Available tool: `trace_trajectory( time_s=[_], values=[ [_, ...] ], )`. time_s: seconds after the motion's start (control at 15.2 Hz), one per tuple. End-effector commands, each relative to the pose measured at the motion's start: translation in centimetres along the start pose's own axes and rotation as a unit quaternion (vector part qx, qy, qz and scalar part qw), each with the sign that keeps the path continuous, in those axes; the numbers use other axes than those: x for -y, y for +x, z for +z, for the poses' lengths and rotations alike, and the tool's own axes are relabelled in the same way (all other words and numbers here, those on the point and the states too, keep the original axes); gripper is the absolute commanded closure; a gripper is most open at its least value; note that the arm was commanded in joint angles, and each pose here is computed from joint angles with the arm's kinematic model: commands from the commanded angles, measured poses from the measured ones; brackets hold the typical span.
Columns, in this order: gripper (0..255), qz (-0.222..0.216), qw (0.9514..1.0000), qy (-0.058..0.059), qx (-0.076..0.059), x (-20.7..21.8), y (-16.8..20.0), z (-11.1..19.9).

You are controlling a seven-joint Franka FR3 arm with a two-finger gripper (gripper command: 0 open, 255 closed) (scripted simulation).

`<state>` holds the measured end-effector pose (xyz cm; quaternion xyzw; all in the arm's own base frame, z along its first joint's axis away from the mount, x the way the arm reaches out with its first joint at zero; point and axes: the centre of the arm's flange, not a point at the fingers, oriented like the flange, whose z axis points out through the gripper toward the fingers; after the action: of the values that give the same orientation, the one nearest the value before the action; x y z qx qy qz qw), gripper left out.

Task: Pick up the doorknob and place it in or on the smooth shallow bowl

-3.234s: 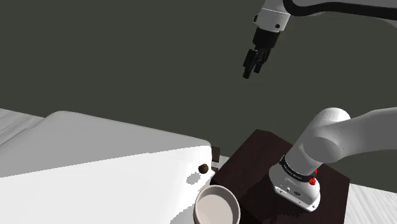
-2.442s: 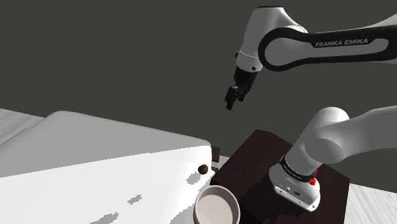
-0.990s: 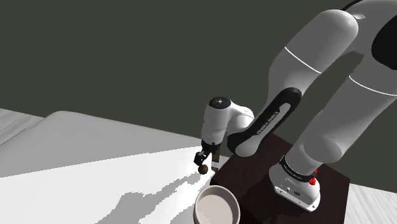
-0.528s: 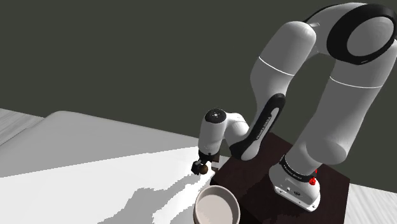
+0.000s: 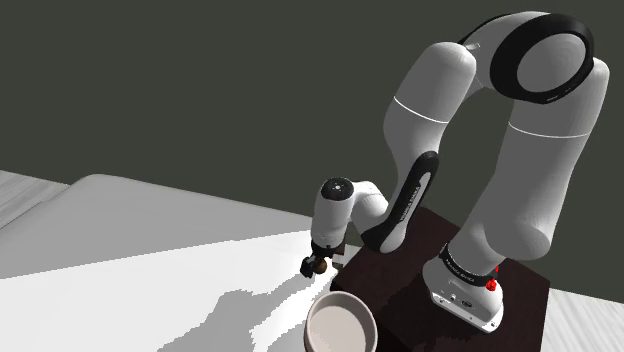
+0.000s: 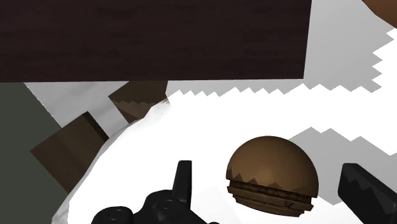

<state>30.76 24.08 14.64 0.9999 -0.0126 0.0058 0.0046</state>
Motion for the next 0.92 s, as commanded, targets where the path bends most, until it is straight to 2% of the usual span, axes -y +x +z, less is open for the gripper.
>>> trace_trajectory(
  time_s=[0.0,0.07,0.13,0.73,0.86],
  values=[
    [0,0.0,1.0,0.0,0.0,0.0,0.0,0.0],
    [0,0.0,1.0,0.0,0.0,0.0,0.0,0.0],
    [255,0.0,1.0,0.0,0.0,0.0,0.0,0.0],
    [255,0.0,1.0,0.0,0.0,0.0,0.0,0.0],
    [255,0.0,1.0,0.0,0.0,0.0,0.0,-1.0]
  ],
)
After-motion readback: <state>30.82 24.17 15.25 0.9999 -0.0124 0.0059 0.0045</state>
